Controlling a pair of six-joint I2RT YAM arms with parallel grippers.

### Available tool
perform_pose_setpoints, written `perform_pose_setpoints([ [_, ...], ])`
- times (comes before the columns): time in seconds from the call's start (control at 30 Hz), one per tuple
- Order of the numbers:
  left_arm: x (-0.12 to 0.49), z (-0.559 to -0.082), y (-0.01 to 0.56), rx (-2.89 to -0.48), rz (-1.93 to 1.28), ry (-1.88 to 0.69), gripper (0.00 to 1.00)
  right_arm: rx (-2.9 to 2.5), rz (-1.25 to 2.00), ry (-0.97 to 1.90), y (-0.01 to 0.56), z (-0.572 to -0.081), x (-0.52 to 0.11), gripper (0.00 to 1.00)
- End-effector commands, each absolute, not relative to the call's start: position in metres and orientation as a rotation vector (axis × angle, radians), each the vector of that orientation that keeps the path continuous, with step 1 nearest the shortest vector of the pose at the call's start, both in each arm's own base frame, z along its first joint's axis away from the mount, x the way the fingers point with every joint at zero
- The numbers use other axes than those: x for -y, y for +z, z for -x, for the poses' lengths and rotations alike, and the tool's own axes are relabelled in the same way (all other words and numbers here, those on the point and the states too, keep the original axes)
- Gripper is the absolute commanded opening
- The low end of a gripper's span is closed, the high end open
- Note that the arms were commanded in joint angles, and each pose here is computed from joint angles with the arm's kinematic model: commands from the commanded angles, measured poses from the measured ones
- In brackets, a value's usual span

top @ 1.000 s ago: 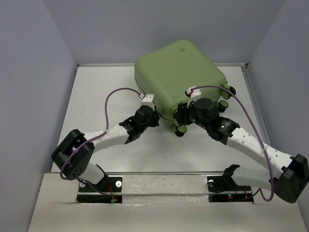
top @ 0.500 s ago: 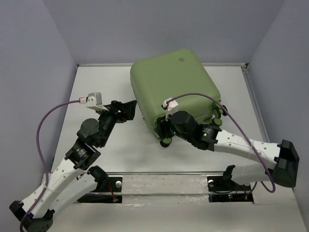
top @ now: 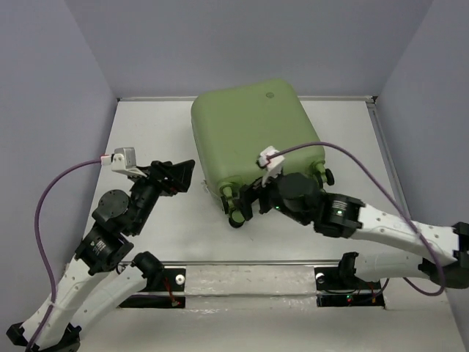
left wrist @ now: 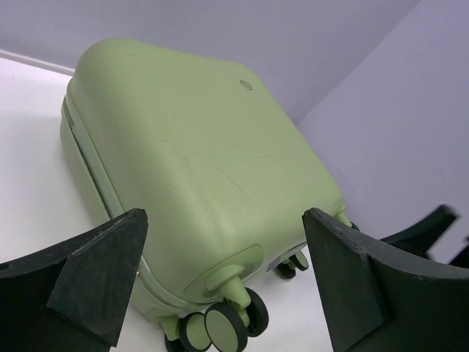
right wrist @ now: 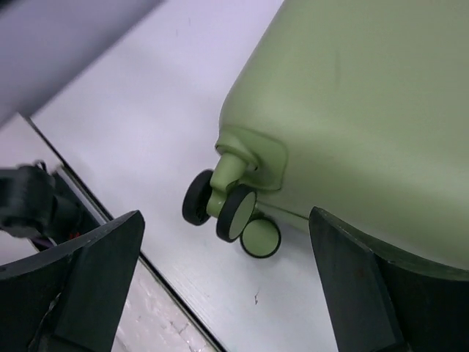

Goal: Pack the luggage

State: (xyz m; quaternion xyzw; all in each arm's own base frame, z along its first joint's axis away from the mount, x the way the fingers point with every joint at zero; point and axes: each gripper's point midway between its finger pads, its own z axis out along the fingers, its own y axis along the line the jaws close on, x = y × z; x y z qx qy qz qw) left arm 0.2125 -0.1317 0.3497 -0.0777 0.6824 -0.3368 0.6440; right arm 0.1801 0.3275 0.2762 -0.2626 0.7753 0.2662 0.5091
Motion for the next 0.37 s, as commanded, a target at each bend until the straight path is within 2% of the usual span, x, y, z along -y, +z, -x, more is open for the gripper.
perform_pose_setpoints([
  [0.0, 0.123, -0.2, 0.399, -1.447, 0.156, -0.8, 0.99, -1.677, 0.423, 0.649, 0.348, -0.18, -0.254, 1.0],
  [0.17, 0.103, -0.188, 0.421, -1.366, 0.155, -0.764, 0.99, -1.401, 0.186, 0.827, 0.408, -0.155, -0.165, 1.0],
  [0.33, 0.11, -0.192, 0.39, -1.393, 0.169, -0.789, 0.99, -1.379, 0.022, 0.823, 0.38, -0.163, -0.143, 1.0],
])
